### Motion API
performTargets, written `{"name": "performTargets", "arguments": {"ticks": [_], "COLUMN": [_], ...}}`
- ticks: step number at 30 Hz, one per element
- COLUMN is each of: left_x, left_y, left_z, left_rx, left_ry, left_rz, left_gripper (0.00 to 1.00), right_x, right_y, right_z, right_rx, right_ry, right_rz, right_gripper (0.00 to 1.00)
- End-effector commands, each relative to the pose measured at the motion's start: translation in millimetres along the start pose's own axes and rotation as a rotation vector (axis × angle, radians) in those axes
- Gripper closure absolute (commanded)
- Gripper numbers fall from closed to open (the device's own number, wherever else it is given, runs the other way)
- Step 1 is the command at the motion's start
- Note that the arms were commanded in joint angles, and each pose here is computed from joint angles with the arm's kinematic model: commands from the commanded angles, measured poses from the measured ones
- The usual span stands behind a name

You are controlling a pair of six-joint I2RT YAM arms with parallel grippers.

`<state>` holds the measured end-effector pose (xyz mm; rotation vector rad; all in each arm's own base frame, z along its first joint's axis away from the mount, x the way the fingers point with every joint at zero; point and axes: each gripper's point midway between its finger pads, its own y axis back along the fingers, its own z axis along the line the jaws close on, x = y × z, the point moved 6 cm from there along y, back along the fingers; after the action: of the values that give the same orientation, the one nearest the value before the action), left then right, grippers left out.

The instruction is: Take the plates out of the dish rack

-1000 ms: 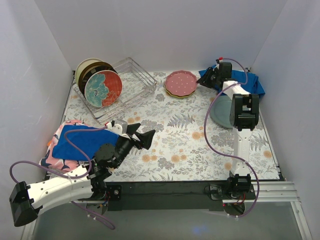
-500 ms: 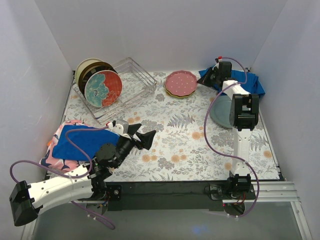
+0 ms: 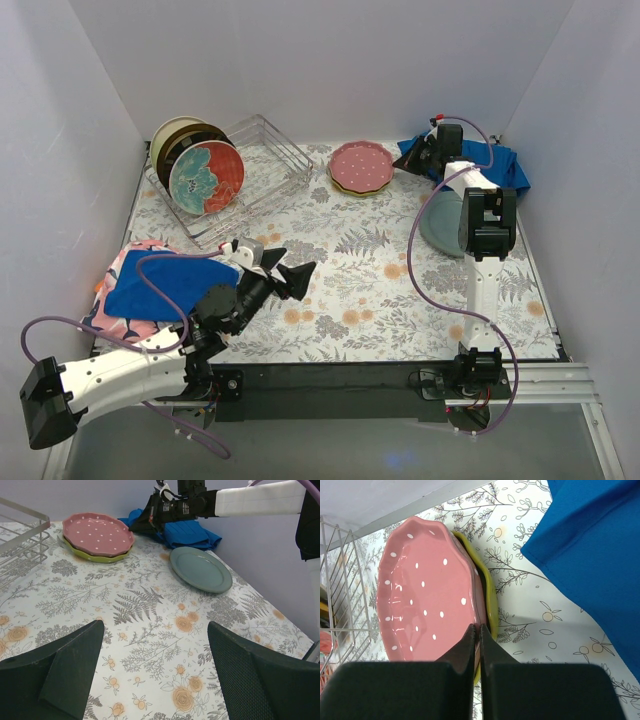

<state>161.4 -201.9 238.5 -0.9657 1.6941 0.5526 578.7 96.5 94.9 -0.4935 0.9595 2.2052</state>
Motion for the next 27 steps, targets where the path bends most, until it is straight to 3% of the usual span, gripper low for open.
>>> {"name": "performTargets", "arguments": {"ticks": [1,4,6,9,12,14,15,19,22,27], "left_x": [-13.1,-12.7,-13.0,-14.1,-13.8,-15.6,-14.0,-14.1,-10.7,-12.9], "left_y": [-4.2,-4.2,-3.8,-3.4,-4.1,-6.0,-7.7,-13.0,-17.3,-31.8], "left_z": [-8.4,-8.3,-6.9,-5.6,-3.6,-5.7,-9.5,-17.7,-24.5,-39.3], "left_rx": [0.023,0.023,0.013,0.002,-0.016,-0.015,0.008,0.043,0.086,0.115], "left_ry": [-0.001,-0.001,0.000,0.005,0.015,0.030,0.032,0.041,0.037,0.038], "left_rz": [-0.023,-0.023,-0.026,-0.035,-0.043,-0.046,-0.032,-0.013,0.002,0.067], "left_gripper": [0.17,0.17,0.16,0.13,0.12,0.12,0.12,0.12,0.09,0.06], "right_x": [-10.1,-24.4,-33.9,-42.1,-49.7,-42.0,-43.1,3.0,25.3,107.0], "right_y": [1.1,19.5,34.0,54.8,77.4,86.2,98.0,122.6,155.2,197.8], "right_z": [-1.4,13.1,23.5,34.2,48.2,51.8,65.0,68.6,84.2,90.1], "right_rx": [0.006,0.007,0.002,0.013,0.028,0.017,-0.011,0.030,0.026,0.011], "right_ry": [0.005,0.029,0.049,0.076,0.099,0.096,0.107,0.104,0.111,0.107], "right_rz": [-0.029,-0.066,-0.091,-0.116,-0.150,-0.131,-0.135,-0.044,-0.044,-0.048], "right_gripper": [0.92,0.73,0.66,0.45,0.34,0.17,0.02,0.02,0.01,0.02]}}
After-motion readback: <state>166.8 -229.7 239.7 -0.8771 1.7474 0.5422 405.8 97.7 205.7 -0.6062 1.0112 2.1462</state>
